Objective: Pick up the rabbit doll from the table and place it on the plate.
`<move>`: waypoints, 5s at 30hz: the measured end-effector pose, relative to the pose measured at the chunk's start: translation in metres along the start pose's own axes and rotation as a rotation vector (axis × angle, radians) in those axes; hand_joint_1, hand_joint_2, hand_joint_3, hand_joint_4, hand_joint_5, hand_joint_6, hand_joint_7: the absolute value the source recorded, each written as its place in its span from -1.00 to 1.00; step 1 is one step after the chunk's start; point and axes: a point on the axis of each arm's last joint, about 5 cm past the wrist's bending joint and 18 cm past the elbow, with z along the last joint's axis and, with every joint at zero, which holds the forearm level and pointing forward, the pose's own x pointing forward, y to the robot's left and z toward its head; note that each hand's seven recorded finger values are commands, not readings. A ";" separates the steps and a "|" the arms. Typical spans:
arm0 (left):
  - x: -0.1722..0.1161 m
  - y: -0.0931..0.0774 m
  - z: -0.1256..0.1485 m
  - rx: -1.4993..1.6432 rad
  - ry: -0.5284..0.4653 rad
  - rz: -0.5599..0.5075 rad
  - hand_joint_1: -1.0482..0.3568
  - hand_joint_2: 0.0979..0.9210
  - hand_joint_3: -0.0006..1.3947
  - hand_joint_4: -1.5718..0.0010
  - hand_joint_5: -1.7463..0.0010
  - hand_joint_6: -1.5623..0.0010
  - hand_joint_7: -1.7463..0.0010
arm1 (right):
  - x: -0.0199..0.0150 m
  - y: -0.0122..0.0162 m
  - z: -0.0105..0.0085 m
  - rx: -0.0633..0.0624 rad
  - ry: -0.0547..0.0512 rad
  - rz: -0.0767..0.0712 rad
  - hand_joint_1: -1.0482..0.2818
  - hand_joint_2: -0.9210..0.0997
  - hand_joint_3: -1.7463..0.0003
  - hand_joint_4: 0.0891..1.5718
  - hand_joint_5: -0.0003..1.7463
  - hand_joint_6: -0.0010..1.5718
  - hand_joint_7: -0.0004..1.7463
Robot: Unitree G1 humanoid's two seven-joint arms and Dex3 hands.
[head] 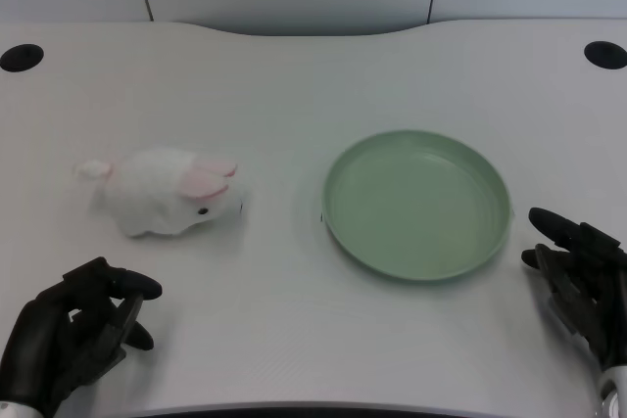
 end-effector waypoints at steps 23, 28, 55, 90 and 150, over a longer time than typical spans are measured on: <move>-0.001 0.002 0.007 0.016 -0.055 -0.020 -0.36 1.00 -0.28 0.14 -0.73 0.11 -0.29 | -0.0015 0.0044 -0.0009 0.021 0.008 0.005 0.18 -1.00 0.65 -0.35 0.06 0.15 -0.99; -0.002 0.004 0.027 0.064 -0.164 -0.045 -0.42 1.00 -0.21 0.18 -0.74 0.10 -0.23 | -0.0023 0.0073 -0.0011 0.031 0.009 0.036 0.09 -1.00 0.64 -0.39 0.02 0.13 -1.00; 0.047 0.031 0.155 1.039 -0.350 -0.398 -0.86 1.00 -0.94 0.84 0.90 0.73 1.00 | -0.0006 0.0060 -0.0003 0.019 0.020 0.066 0.05 -1.00 0.66 -0.41 0.05 0.11 -1.00; 0.152 -0.031 0.153 1.580 0.057 -0.557 -1.00 0.97 -0.98 0.86 0.94 0.83 0.97 | -0.0011 0.0072 0.0007 0.015 0.012 0.071 0.06 -1.00 0.66 -0.41 0.06 0.12 -0.99; 0.151 -0.046 0.096 1.796 -0.189 -0.367 0.03 0.98 -0.89 0.22 -0.56 -0.30 0.66 | -0.0168 -0.0059 -0.0072 0.003 -0.013 0.007 0.14 -1.00 0.67 -0.21 -0.09 0.14 -0.99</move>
